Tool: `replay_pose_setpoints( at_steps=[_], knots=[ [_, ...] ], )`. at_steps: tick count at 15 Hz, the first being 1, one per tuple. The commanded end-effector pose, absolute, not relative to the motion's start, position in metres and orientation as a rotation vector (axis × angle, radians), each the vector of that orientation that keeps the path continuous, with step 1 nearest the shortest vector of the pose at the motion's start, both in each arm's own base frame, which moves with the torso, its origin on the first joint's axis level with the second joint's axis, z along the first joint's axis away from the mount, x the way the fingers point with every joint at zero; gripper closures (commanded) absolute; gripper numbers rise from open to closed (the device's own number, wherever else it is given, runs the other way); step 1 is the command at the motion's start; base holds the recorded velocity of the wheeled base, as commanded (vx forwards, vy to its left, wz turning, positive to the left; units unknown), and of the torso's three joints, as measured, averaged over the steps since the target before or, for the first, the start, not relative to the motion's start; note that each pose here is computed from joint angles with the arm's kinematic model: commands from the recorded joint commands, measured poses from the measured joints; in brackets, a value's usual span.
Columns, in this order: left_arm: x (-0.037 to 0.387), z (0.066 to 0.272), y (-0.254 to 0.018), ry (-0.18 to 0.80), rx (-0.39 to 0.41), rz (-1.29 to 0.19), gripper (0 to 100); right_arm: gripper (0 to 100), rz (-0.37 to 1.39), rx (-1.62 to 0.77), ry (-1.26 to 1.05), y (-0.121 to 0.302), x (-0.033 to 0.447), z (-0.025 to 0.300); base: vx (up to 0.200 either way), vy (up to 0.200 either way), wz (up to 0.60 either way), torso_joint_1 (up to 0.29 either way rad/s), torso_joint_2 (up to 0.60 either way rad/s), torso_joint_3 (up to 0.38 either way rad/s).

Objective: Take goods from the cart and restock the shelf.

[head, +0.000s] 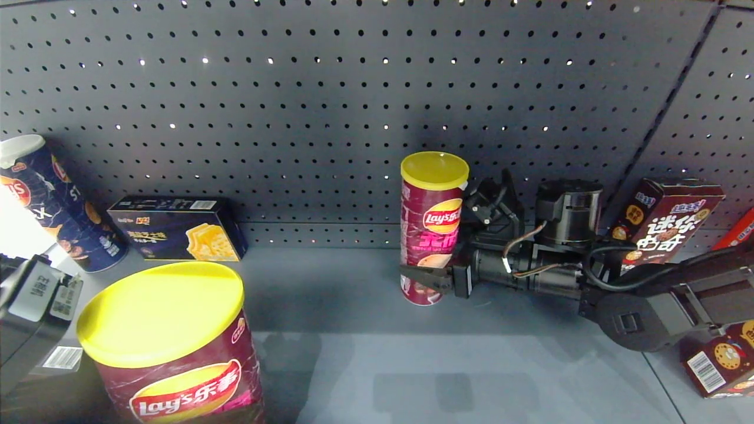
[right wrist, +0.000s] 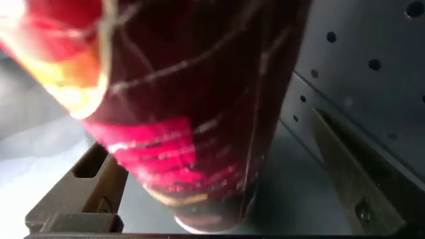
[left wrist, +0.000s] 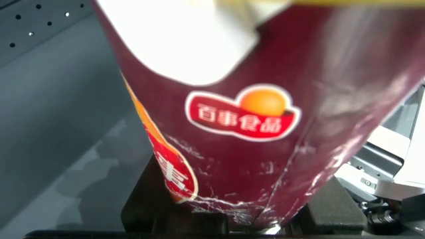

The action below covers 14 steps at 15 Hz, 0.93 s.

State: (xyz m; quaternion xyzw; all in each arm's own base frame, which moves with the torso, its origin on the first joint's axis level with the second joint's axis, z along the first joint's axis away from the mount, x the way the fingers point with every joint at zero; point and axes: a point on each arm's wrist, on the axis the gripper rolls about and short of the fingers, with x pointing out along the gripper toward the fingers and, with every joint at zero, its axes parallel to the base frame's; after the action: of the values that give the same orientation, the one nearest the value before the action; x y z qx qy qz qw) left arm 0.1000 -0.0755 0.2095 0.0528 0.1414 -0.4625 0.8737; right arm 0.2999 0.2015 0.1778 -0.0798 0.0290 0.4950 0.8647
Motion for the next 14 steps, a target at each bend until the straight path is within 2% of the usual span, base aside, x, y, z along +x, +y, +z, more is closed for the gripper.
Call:
replay_pose_setpoints(
  at_steps=[1, 8, 14],
  knots=[
    [0.1, 0.209, -0.076, 0.296, 0.111, -0.965, 100, 100, 1.044, -0.167, 0.064, 0.203, 0.302, 0.176, 0.0, 0.0, 0.0, 0.0, 0.0, 0.0],
    [0.1, 0.21, -0.075, 0.295, 0.109, -0.964, 100, 100, 1.061, -0.164, 0.055, 0.207, 0.293, 0.18, 0.0, 0.0, 0.0, 0.0, 0.0, 0.0],
    [0.1, 0.213, -0.074, 0.284, 0.087, -0.95, 100, 100, 1.031, -0.16, 0.017, 0.199, 0.251, 0.202, 0.0, 0.0, 0.0, 0.0, 0.0, 0.0]
  ],
)
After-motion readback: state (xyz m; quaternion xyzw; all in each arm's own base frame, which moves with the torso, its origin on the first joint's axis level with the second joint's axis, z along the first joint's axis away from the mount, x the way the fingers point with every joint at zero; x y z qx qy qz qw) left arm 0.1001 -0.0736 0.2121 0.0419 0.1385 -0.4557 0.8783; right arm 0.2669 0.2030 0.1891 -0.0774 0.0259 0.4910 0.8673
